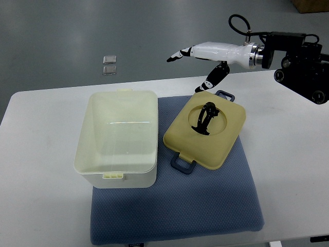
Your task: Open white storage box with right hand
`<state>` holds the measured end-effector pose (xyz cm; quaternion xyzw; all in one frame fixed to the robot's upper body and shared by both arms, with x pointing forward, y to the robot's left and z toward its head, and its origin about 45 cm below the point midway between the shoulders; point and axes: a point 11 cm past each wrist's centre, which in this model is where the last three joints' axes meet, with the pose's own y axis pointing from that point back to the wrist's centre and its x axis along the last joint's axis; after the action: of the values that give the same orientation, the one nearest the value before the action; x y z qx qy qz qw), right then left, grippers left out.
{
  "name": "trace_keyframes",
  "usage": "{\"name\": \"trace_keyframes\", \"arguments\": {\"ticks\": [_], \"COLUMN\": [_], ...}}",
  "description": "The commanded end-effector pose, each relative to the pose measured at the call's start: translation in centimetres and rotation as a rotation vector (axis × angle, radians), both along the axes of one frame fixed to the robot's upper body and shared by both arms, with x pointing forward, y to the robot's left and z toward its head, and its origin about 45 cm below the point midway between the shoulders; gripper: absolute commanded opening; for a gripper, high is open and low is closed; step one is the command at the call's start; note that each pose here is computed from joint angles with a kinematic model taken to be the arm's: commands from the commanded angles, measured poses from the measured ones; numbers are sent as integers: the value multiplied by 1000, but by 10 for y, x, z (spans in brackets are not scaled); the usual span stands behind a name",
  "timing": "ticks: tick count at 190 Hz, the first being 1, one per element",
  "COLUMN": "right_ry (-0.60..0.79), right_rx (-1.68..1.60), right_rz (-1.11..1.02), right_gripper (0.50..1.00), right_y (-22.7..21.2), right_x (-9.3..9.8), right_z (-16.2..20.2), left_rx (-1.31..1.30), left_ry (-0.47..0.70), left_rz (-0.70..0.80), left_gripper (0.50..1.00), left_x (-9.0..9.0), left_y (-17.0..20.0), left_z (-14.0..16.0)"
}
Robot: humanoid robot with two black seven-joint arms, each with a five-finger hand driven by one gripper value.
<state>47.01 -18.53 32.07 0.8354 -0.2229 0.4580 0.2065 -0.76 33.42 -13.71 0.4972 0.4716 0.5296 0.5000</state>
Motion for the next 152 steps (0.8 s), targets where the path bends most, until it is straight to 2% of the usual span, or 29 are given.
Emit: {"name": "trace_keyframes", "arguments": {"ticks": [1,29,54,74,99,152], "right_ry": [66,169,262,296,391,544], "right_rx": [230,577,845,949,1061,1152], "right_rz": [-78,-213,-365,-481,-591,-693], "right_gripper": [915,915,915,915,915,915], "right_y": [-8,-31,-55,-69,-75,-77], "right_x": [4,8,9,10,2,-6], "right_z": [7,3,-27,-53,-92,-125], "left_rx": [0,0,0,0,0,0], "left_ry": [1,-1,-1,-1,1,-1], "left_rz": [-1,-1,-1,1,-1,-1], "left_gripper": [1000,1000,1000,1000,1000,1000], "left_x": [0,0,0,0,0,0], "left_y": [0,0,0,0,0,0], "left_z": [0,0,0,0,0,0]}}
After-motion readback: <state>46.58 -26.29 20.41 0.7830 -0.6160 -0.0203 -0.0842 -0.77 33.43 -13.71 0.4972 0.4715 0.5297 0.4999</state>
